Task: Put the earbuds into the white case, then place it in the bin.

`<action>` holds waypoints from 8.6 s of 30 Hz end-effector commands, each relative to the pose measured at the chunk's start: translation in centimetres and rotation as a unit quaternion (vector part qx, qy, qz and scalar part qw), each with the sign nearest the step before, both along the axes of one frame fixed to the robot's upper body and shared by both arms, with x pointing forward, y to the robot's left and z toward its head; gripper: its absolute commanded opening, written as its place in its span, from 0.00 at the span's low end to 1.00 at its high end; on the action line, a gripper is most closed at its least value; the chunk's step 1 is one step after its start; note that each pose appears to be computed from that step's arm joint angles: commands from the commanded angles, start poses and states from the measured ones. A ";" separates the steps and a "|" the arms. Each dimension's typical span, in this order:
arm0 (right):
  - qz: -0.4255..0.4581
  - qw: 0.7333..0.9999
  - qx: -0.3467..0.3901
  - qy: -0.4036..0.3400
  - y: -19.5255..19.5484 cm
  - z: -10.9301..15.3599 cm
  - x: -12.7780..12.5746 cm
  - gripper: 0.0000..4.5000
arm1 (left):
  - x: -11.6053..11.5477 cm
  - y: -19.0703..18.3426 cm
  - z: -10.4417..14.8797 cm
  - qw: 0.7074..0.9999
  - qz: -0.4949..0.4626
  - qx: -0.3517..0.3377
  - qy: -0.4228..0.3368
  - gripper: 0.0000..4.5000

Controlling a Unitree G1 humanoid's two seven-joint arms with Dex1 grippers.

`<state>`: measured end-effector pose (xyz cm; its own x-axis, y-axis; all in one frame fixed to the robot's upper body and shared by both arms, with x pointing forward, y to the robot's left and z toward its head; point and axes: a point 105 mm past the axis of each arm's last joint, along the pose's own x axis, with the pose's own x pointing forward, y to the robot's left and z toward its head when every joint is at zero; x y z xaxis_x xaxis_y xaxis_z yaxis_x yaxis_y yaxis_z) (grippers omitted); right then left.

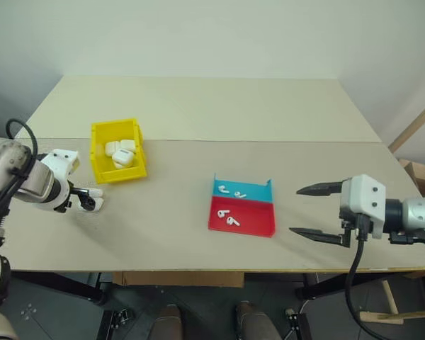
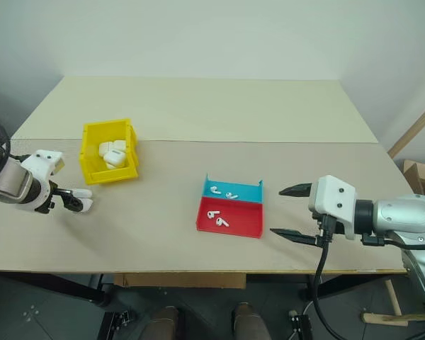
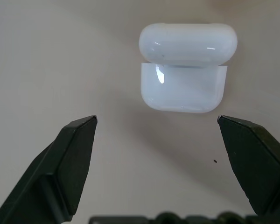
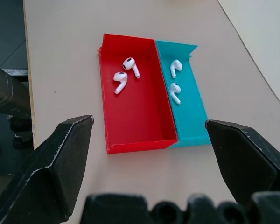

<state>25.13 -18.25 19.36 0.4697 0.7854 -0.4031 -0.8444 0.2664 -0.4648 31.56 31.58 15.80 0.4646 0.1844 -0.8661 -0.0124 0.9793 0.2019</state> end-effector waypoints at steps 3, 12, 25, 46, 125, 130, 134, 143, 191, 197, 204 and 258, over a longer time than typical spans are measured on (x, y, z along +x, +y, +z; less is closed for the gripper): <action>-0.002 1.000 0.000 -0.025 0.1 1.3 -0.4 1.00 | 0.8 0.2 0.3 1.000 0.000 0.007 -0.009 1.00; -0.008 1.000 0.000 -0.024 0.0 1.3 -0.4 1.00 | 1.9 -0.2 -0.4 1.000 -0.010 0.005 -0.009 1.00; -0.016 1.000 -0.001 -0.022 0.0 1.2 -0.6 1.00 | 2.1 -0.3 -1.0 1.000 -0.027 0.007 0.004 1.00; -0.023 0.999 -0.004 -0.025 -0.2 1.4 -0.3 1.00 | 2.1 -0.2 -1.5 1.000 -0.030 0.000 0.005 0.61; -0.037 0.947 -0.271 0.167 14.7 -4.5 5.5 0.53 | -9.4 -14.8 0.7 0.556 -0.620 -0.219 -0.508 0.61; -0.048 0.946 -0.271 0.169 14.6 -4.8 5.8 0.53 | -9.3 -14.9 0.7 0.556 -0.620 -0.216 -0.509 0.61; -0.048 0.945 -0.272 0.177 14.6 -5.0 5.8 0.53 | -9.2 -14.9 0.6 0.558 -0.621 -0.214 -0.507 0.61; -0.054 0.942 -0.275 0.187 14.5 -5.8 5.9 0.53 | -9.2 -14.9 0.5 0.562 -0.620 -0.211 -0.506 0.61; -0.058 0.943 -0.275 0.180 14.5 -5.6 6.5 0.14 | -8.8 -14.9 0.3 0.570 -0.612 -0.195 -0.512 0.61; -0.038 0.974 -0.160 0.153 14.5 -0.2 5.6 0.14 | -8.7 -15.7 2.6 0.551 -0.594 -0.214 -0.546 0.61; 0.017 0.997 0.030 0.069 11.0 6.4 3.1 0.14 | -8.8 -17.4 4.4 0.533 -0.564 -0.271 -0.570 0.61; 0.301 0.868 0.353 -0.179 14.1 8.0 -2.4 0.14 | -9.5 -22.3 7.4 0.495 -0.627 -0.307 -0.517 0.61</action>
